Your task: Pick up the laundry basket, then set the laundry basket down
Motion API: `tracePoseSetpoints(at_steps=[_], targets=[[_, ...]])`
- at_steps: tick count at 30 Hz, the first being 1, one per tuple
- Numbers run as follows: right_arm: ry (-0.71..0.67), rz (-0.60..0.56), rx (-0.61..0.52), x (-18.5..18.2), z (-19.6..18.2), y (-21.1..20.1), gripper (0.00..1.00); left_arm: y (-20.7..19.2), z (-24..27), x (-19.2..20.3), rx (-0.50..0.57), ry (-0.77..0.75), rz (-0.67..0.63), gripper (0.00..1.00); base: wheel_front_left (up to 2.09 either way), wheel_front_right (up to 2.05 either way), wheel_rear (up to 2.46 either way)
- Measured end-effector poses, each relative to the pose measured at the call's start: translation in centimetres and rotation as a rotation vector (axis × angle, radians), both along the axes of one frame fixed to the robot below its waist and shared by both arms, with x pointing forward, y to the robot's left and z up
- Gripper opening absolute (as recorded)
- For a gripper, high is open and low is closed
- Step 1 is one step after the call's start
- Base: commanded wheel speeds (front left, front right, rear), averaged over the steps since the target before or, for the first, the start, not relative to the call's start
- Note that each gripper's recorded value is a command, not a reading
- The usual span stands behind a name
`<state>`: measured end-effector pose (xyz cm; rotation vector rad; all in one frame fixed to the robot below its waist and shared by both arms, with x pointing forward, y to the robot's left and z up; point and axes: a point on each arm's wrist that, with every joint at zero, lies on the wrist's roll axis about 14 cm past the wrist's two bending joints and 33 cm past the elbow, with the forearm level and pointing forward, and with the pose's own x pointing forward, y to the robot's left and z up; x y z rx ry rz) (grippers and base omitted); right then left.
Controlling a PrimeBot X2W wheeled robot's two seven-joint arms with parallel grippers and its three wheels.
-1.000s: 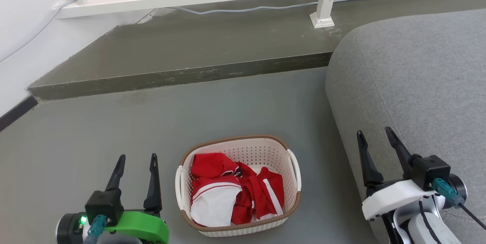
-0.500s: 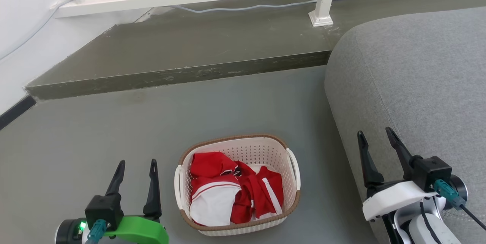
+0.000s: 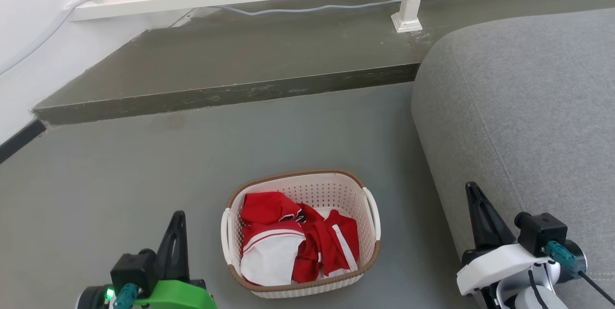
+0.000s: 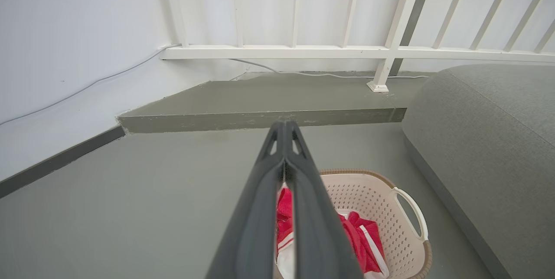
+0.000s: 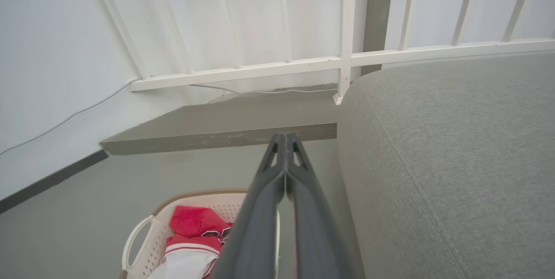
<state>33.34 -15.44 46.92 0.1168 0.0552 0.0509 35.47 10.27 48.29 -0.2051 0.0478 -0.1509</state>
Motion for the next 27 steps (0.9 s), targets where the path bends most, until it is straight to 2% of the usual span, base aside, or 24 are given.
tracePoseSetpoints(at_steps=[11, 27], targets=[[0.023, -0.02, 0.172, -0.1, 0.0, 0.2, 0.0, 0.3, -0.1, -0.6, -0.151, 0.035, 0.021, 0.0, 0.0, 0.0, 0.0], [0.085, -0.108, 0.418, 0.3, -0.7, -1.6, 0.0, 2.5, -1.2, -0.4, -0.382, 0.132, 0.102, 0.0, 0.0, 0.0, 0.0]])
